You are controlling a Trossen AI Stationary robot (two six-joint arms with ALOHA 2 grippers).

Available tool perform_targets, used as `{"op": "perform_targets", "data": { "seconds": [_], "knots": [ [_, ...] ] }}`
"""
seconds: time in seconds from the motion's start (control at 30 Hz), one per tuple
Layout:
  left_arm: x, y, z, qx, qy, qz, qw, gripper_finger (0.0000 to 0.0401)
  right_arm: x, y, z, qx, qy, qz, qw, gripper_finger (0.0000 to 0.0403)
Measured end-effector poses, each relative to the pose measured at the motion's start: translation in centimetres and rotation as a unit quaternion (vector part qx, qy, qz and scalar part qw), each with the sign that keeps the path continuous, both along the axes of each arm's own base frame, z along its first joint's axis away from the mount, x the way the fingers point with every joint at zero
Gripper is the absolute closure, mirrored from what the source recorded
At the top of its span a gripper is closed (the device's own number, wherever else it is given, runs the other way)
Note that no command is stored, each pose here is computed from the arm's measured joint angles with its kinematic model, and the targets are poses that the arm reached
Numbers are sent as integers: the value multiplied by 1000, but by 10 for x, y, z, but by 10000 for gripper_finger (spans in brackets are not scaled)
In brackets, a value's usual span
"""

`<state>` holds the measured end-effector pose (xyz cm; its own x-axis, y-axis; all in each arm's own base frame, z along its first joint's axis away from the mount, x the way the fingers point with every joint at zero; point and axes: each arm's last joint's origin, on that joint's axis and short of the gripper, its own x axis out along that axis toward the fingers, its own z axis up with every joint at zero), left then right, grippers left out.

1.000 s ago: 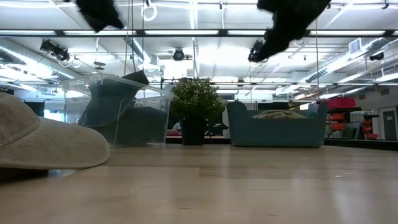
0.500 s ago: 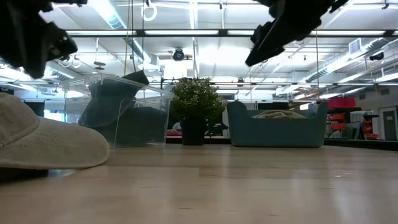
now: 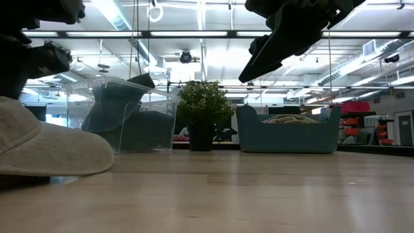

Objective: Pick & Place hat
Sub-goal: Put the brown cap into the blue bin

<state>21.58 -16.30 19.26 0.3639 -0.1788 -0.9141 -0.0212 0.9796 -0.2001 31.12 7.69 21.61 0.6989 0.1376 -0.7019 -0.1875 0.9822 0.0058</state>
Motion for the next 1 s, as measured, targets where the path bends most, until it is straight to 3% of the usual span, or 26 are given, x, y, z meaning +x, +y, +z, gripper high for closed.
{"op": "perform_targets", "data": {
  "seconds": [0.13, 0.27, 0.43, 0.57, 0.63, 0.77, 1.0],
  "knots": [
    [1, 1, 0, 10, -8, 3, 1000, 182, 1, 1, 1, 1, -8, 2, 1000, 144],
    [2, -3, -12, 25, 11, 1, 1000, 197, 4, 1, 5, 10, -34, -1, 999, 144],
    [6, -11, -26, 44, 15, -1, 999, 261, 11, 3, 14, 41, -85, -15, 995, 144],
    [12, -8, -22, 83, -41, 34, 995, 346, 12, 4, 16, 44, -101, -12, 994, 144],
    [19, -4, -15, 115, -78, 68, 988, 384, 12, 6, 17, 45, -105, -10, 993, 144],
    [39, 1, 3, 156, -165, 133, 965, 388, 15, 11, 22, 43, -138, 6, 990, 144],
    [74, 16, 31, 207, -274, 131, 930, 395, 25, 17, 19, -56, -198, 35, 978, 144]
  ]
}}
